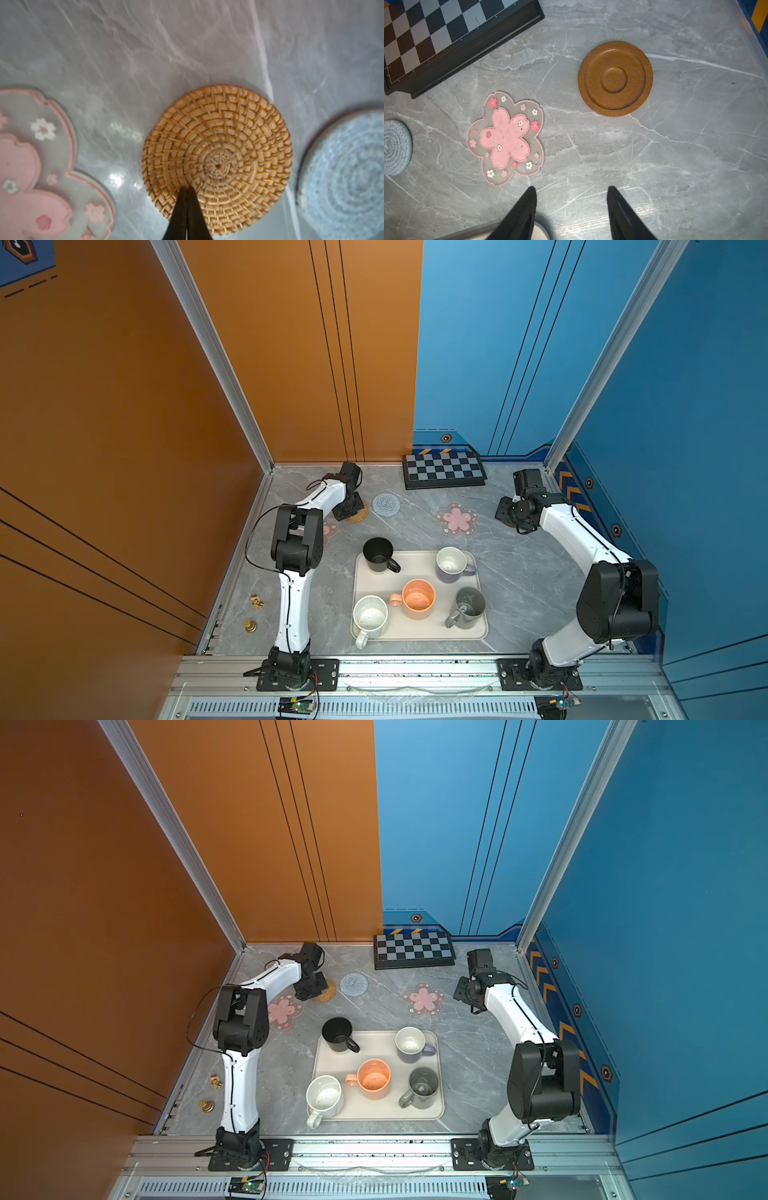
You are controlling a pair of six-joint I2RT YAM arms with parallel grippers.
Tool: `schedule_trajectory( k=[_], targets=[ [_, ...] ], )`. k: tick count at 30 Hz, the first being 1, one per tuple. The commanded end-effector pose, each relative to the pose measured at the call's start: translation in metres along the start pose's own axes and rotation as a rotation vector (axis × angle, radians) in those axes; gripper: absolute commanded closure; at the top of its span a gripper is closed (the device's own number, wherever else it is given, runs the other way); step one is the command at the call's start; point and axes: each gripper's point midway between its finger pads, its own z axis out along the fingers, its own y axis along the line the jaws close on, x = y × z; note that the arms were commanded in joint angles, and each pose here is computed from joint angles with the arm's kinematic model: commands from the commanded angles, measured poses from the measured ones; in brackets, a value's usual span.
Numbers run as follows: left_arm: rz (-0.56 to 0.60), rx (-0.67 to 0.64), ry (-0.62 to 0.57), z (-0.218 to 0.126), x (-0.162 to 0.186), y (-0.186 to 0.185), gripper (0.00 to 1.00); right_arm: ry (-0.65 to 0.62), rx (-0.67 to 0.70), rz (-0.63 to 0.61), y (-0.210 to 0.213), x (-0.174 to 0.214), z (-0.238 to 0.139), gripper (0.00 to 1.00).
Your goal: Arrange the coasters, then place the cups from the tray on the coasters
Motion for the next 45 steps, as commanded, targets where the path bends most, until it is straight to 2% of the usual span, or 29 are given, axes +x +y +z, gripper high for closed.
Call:
schedule_trajectory(
  k=[1,7,13,19,29,45],
  targets=[
    [0.065,-0.030,0.123,-0.003,0.047,0.011,0.93,0.029,-0.005,0.012,0.000,0.010,-0.005,0.43],
    [0.138,0.020,0.180,-0.011,0.079,0.002,0.93,0.032,-0.005,0.014,0.000,0.014,-0.006,0.43],
    [0.251,0.112,0.214,-0.012,0.105,-0.032,0.93,0.039,0.002,0.017,-0.003,0.019,-0.005,0.43],
    [0.311,0.254,0.272,-0.006,0.117,-0.073,0.93,0.043,0.009,0.010,-0.005,0.023,-0.005,0.43],
    [0.358,0.357,0.325,0.006,0.127,-0.119,0.93,0.058,0.020,0.003,-0.007,0.026,0.001,0.43],
    [0.351,0.424,0.363,0.021,0.135,-0.160,0.93,0.070,0.032,-0.002,-0.009,0.027,0.006,0.43]
  ],
)
